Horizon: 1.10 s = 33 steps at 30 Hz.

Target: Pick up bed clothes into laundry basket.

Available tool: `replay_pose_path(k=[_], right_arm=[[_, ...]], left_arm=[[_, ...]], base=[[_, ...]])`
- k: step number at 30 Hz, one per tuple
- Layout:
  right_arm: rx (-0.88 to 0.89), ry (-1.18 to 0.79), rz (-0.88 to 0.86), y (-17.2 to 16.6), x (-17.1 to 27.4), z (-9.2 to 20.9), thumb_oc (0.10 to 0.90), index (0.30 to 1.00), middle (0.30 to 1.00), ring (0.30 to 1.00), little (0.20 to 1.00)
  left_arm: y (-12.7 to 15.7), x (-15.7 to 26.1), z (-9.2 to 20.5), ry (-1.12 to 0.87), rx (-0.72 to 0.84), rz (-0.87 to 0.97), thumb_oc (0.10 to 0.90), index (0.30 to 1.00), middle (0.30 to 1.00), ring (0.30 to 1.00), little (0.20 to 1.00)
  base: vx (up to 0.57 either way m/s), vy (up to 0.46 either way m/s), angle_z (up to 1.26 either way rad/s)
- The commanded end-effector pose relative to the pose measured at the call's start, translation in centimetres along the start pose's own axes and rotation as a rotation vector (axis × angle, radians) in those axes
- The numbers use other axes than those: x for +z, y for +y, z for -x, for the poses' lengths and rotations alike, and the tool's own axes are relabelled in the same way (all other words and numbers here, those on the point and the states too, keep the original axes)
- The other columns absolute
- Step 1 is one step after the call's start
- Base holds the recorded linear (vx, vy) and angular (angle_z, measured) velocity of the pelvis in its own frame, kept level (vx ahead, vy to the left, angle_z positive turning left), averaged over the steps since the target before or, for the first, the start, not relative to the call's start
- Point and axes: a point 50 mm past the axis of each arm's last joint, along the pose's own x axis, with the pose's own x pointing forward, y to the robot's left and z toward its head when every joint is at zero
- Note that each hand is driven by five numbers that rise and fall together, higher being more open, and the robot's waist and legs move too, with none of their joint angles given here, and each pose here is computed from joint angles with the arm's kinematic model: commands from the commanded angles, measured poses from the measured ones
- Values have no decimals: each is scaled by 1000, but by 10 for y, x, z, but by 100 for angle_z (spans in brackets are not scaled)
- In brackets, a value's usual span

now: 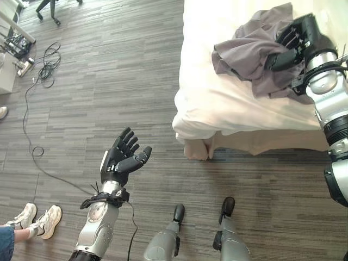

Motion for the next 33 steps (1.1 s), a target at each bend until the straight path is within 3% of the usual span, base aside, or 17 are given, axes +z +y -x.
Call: replay_pose_path(k=[1, 7, 9, 12, 16, 19, 25, 33], right_arm=[[-166, -358, -28, -44, 73, 5, 400, 300, 300, 300, 300], [-202, -567, -163, -61, 112, 21, 400, 300, 300, 300, 300], [-184, -584, -195, -64, 107, 27, 400, 300, 300, 300, 300], [-254, -549, -157, -95, 83, 40, 400, 300, 300, 300, 300], [-349, -499, -111, -121, 55, 59, 400, 300, 300, 300, 300], [-360, -472, -134, -116, 40, 67, 400, 300, 300, 300, 300], [-367, -377, -131, -112, 5, 87, 400, 300, 300, 300, 300], [-366, -319, -402, -59, -26, 120, 400, 300, 300, 300, 300]], left_arm=[[-9, 55, 1, -278, -101, -60, 800, 900, 900, 900, 900], [-6, 57, 6, -284, -77, -66, 800, 900, 900, 900, 900], [-4, 53, 5, -268, -78, -74, 800, 900, 900, 900, 900], [-16, 49, 1, -258, -142, -55, 800, 900, 900, 900, 900], [-26, 58, -3, -281, -213, -133, 800, 900, 900, 900, 900], [-18, 62, -5, -277, -179, -199, 800, 900, 900, 900, 900], [-11, 53, -4, -243, -116, -161, 800, 900, 900, 900, 900], [11, 58, 9, -265, 48, -195, 800, 900, 900, 900, 900]], base=[[33, 3, -62], [155, 76, -148], [28, 145, -242], [-127, 263, -187], [-157, 293, -69], [-202, 124, -130], [-264, 82, -149], [-211, 19, -164]])
